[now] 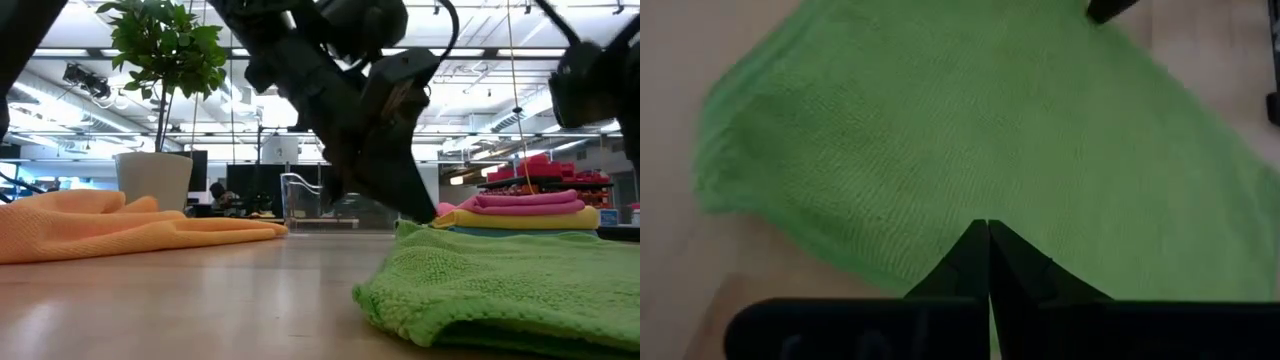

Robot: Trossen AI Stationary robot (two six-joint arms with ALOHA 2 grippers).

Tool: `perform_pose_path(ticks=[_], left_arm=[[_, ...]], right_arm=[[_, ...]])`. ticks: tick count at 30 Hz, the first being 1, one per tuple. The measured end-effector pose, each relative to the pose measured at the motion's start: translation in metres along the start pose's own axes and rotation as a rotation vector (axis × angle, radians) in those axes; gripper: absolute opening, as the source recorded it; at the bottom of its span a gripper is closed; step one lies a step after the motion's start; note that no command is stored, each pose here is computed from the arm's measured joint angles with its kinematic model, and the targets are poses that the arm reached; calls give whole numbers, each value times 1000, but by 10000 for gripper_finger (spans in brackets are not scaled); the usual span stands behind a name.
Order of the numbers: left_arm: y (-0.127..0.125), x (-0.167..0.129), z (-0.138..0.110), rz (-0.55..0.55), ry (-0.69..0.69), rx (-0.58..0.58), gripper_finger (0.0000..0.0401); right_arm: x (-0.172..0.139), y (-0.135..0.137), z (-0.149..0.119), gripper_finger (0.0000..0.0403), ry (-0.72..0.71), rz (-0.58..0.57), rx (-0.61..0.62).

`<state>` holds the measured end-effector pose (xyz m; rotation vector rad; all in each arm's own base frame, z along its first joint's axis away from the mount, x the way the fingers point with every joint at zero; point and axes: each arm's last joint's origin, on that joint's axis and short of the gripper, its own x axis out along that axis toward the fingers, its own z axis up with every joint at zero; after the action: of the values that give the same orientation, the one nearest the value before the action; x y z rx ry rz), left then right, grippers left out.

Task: Fold microfiber towels
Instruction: Fold the green towel

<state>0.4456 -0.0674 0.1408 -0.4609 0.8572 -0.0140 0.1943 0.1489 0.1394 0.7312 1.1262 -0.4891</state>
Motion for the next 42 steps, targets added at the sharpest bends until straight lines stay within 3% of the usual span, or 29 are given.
perform_pose_path(ticks=[8, 14, 20, 25, 31, 38, 42], left_arm=[[27, 13, -3, 112, 29, -69, 7], [12, -3, 1, 101, 12, 24, 4], [-34, -38, -6, 38, 48, 294, 11], [-78, -64, -32, -1, 124, 504, 6], [-123, -61, -77, -53, 162, 868, 13], [-125, -40, -96, -63, 187, 1293, 33], [-121, -32, -100, -72, 210, 1415, 75]], right_arm=[[-2, -8, 0, 2, -8, -15, -11], [-30, 16, -11, 2, -48, 122, -70], [-42, 59, -52, 2, -116, 263, -207], [-31, 101, -86, 2, -142, 263, -365], [-23, 133, -107, 3, -235, 194, -460], [-18, 134, -111, 17, -230, 171, -386], [-17, 135, -109, 20, -232, 180, -376]])
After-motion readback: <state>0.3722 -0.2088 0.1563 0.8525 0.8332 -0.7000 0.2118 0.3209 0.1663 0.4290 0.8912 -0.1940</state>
